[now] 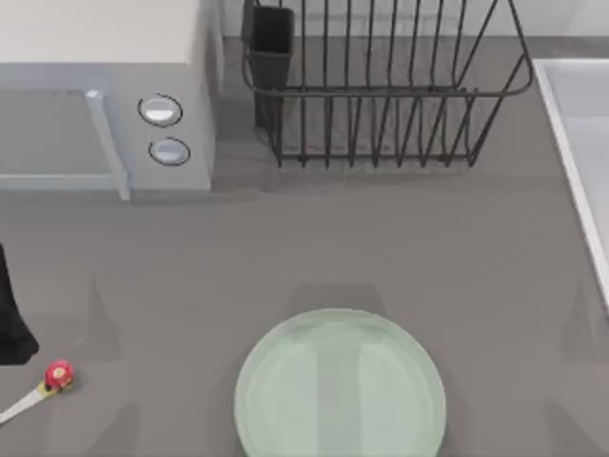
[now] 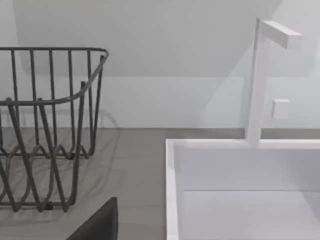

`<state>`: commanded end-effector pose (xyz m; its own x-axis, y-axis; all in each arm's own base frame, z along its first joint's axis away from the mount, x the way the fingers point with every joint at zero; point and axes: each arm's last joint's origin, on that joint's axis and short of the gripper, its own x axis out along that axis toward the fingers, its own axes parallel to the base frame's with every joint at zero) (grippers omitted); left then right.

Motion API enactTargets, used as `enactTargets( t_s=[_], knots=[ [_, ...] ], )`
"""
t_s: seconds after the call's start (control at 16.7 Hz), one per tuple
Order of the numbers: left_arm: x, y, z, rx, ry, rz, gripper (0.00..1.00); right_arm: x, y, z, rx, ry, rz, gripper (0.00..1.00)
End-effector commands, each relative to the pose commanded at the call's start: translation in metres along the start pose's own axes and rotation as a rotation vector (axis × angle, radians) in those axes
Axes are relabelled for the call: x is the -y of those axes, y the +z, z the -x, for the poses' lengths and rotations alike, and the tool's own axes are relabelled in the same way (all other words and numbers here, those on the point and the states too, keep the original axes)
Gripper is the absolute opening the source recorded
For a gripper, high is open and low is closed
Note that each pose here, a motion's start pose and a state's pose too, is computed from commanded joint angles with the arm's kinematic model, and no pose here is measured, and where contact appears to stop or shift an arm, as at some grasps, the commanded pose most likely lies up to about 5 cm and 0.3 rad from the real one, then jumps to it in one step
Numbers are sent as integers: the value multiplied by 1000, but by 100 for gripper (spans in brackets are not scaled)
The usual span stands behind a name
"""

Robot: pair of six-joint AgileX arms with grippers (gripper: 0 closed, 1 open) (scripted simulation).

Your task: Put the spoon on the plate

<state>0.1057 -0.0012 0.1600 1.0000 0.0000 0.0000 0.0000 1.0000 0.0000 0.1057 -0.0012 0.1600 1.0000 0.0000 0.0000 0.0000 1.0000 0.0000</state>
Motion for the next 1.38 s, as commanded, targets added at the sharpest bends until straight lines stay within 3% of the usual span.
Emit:
enactTargets(
  t_s=[0.3,0.6,0.78,1.02,1.38],
  knots=[
    [-1,7,-1,-78,3,-59,100,0,0,0,0,0,0,100],
    [-2,23,-15,-453,-54,-280,100,0,0,0,0,0,0,100],
    [-4,29,-32,-761,-160,-427,100,0,0,0,0,0,0,100],
    [-7,32,-61,-1126,-371,-576,100,0,0,0,0,0,0,100],
    [-12,32,-95,-1419,-651,-679,100,0,0,0,0,0,0,100]
  ],
)
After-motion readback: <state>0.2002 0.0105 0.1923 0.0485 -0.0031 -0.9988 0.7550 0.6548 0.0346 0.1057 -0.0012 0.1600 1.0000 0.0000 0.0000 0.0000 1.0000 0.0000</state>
